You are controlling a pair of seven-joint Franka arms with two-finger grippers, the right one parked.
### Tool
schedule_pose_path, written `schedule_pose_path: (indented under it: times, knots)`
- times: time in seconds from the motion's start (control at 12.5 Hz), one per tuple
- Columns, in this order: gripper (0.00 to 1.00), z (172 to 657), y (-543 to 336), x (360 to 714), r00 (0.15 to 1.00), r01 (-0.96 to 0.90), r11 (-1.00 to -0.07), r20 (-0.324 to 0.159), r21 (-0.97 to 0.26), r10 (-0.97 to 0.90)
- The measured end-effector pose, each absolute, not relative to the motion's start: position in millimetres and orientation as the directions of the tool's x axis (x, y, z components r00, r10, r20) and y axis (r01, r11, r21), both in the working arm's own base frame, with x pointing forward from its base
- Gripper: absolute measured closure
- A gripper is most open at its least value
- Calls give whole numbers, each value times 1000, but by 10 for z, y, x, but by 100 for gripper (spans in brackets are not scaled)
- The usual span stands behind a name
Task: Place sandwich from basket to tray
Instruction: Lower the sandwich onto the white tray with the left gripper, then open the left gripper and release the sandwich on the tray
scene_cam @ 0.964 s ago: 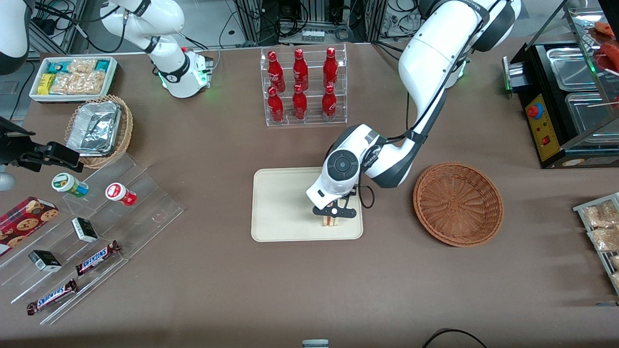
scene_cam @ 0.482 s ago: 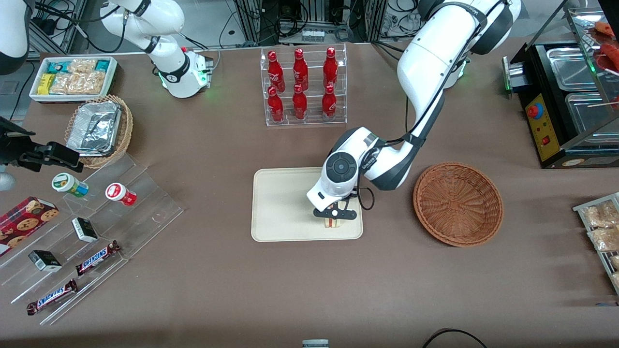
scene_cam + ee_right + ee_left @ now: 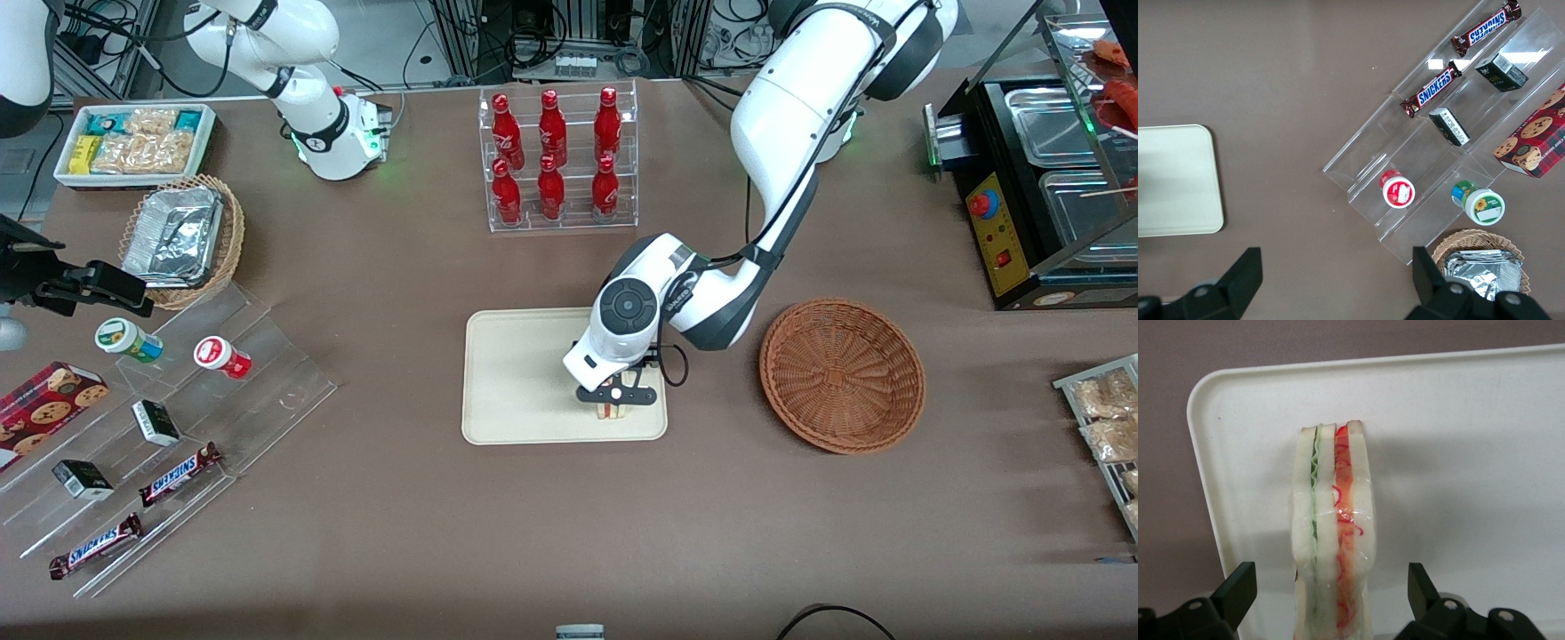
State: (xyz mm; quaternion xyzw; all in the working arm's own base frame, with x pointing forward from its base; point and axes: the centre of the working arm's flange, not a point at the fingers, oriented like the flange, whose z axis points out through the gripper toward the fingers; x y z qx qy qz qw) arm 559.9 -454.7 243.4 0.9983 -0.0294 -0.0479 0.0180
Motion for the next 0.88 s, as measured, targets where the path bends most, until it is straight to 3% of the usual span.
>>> schedule_pose_path:
  times: [0.32,0.64,0.88]
  knots:
    - [0,2644,-4536,5706,997,-51,-997,-61,53,-54]
    - [0,3190,-4322,5894,1000,-12,-998,-18,64,-14]
    - [0,3682,-3766,6123,997,64,-998,-39,23,63]
